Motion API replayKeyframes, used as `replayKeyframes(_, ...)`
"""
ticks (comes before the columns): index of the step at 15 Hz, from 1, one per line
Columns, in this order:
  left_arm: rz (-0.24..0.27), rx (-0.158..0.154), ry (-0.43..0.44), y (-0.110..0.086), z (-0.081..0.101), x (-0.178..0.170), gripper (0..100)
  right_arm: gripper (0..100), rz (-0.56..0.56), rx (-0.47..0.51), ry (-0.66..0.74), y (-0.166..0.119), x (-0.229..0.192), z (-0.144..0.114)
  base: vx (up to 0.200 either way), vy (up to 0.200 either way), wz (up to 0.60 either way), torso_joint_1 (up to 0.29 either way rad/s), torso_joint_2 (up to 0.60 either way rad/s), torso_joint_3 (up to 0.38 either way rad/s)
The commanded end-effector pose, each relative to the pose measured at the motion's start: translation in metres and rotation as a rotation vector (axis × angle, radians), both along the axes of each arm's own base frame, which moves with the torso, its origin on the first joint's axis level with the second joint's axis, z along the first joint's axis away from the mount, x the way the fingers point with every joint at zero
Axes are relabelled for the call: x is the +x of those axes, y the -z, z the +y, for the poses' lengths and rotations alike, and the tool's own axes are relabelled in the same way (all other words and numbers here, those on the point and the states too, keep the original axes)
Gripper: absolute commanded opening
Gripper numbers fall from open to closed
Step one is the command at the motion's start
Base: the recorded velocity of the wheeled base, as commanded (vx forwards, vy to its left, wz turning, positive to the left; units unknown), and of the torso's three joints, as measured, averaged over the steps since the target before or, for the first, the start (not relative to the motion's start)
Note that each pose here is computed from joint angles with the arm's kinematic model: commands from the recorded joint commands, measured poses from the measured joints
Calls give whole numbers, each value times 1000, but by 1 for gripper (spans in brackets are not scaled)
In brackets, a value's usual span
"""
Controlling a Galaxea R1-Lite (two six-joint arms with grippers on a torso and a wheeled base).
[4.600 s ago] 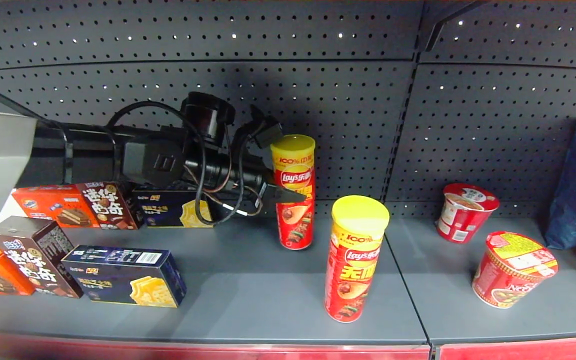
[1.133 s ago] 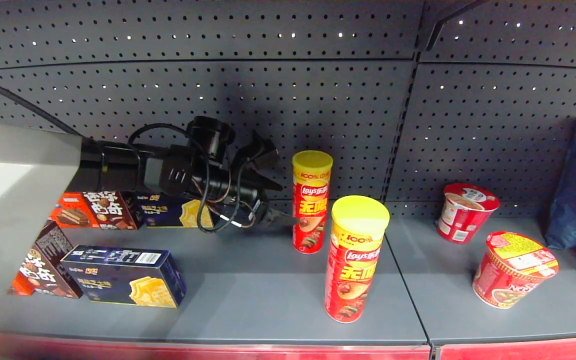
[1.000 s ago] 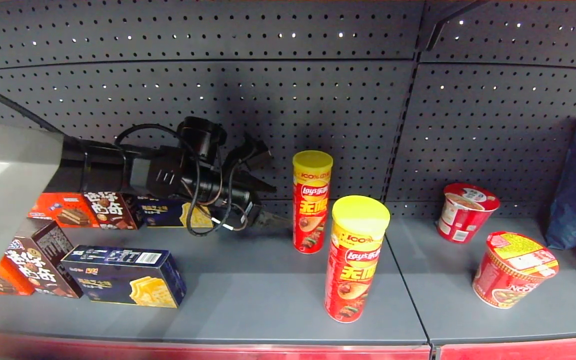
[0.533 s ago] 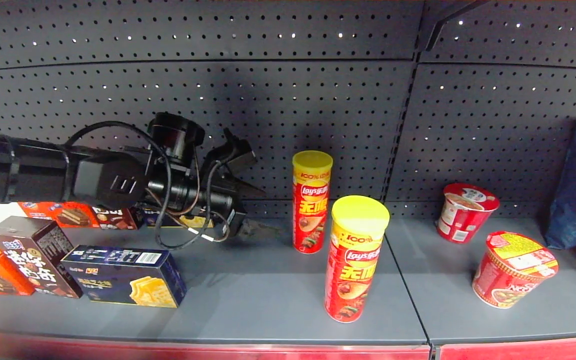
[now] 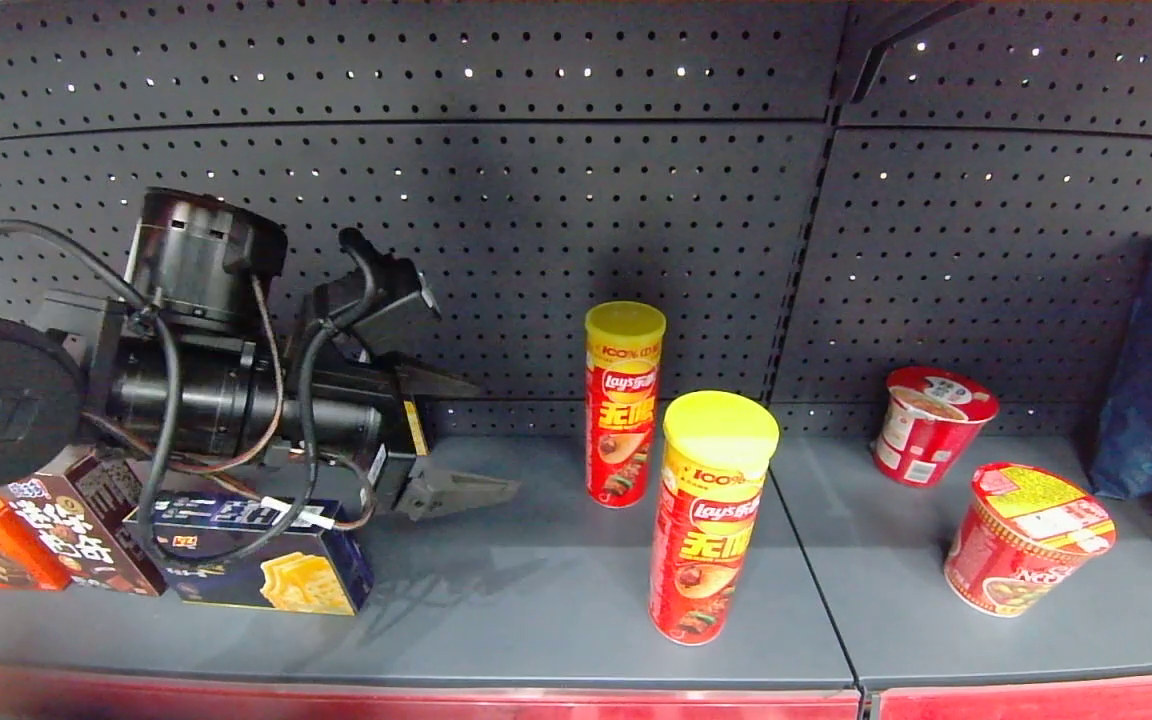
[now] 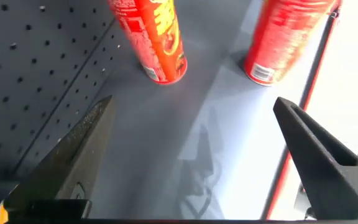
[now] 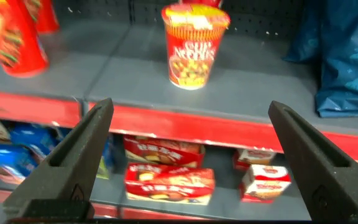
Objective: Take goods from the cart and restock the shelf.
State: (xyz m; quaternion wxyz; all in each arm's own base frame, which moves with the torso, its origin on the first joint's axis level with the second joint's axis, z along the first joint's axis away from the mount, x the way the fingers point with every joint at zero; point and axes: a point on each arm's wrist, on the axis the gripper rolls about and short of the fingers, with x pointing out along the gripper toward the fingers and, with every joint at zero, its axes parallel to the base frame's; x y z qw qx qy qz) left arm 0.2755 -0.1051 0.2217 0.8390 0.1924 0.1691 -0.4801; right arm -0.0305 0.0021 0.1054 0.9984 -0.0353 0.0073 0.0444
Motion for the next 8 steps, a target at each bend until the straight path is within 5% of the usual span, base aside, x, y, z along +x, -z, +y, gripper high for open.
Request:
replayKeyframes(1,-93,48,-76,-20,-5,-34,100,100,99,71,-91,-45,21,2,0,0,0,0,0,0)
replayKeyframes(4,-125,91,-172,-22,-6,-45,100,100,92,98,-173,-87,61,4,0,0,0,0,0,0)
replayKeyframes(8,-178,2,-342,-14,-2,-43,100,100,115,80,-260,-108,156,21,0,0,0,0,0,0)
